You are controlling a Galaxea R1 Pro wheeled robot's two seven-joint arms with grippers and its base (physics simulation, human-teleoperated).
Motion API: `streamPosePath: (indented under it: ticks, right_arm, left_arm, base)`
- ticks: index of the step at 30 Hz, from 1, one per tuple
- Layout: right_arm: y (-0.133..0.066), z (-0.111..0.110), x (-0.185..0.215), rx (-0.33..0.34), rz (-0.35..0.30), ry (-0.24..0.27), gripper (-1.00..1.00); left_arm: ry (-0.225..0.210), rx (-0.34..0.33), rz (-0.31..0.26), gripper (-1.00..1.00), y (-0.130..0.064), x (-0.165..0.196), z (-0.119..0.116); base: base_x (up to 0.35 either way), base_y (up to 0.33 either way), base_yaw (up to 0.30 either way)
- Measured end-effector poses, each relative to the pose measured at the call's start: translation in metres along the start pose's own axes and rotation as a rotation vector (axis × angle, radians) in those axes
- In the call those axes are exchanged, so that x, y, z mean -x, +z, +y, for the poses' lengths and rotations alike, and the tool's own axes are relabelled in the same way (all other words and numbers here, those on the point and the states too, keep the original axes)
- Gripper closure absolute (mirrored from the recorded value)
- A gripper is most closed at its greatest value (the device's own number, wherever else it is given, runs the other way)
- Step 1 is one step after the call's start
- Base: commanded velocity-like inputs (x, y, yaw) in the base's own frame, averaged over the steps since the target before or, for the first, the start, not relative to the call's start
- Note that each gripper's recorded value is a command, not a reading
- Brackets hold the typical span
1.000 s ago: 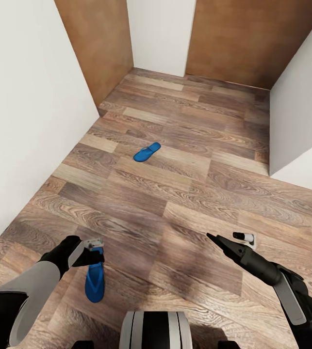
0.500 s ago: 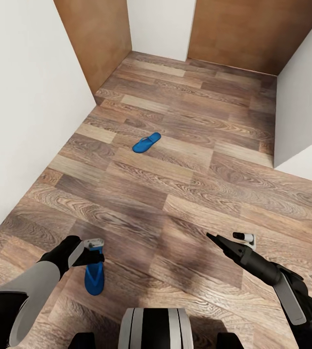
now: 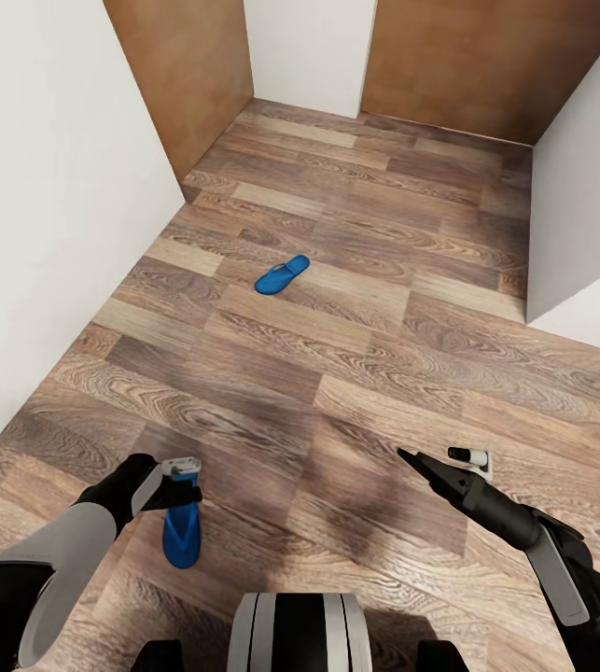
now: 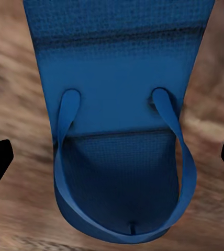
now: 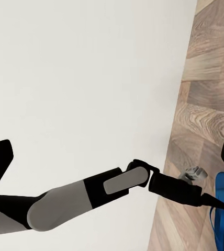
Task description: In the bedroom, move the book from the bed onto either nightstand, and place the two sandals side by side next to the bed.
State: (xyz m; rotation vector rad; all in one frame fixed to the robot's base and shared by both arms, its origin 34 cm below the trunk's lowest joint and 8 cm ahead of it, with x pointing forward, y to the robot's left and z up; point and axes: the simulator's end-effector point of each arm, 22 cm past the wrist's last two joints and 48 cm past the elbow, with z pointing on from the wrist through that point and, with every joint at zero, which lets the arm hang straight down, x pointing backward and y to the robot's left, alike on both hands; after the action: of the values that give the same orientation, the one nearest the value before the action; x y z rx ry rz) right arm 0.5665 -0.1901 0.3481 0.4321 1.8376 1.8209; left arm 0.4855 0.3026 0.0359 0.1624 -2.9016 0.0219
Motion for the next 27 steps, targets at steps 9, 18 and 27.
streamPosePath:
  ticks: [9, 18, 27]
  right_arm:
    - [-0.0002, 0.0000, 0.0001, 0.000, 0.000, 0.000, -1.00]
    - [-0.0005, -0.0001, 0.0004, -0.001, 0.000, 0.000, -1.00]
    - [-0.0024, -0.0082, -0.0025, -0.011, 0.000, 0.014, -1.00]
  left_arm:
    - [0.001, 0.000, -0.003, -1.00, 0.0002, 0.0005, -0.0007]
    - [-0.003, 0.000, -0.002, -1.00, 0.0006, -0.0003, 0.0012]
    - [-0.005, 0.002, 0.015, -1.00, 0.0092, -0.0063, 0.0025]
  base:
    - [0.000, 0.000, 0.000]
    - [0.000, 0.000, 0.000]
    - [0.000, 0.000, 0.000]
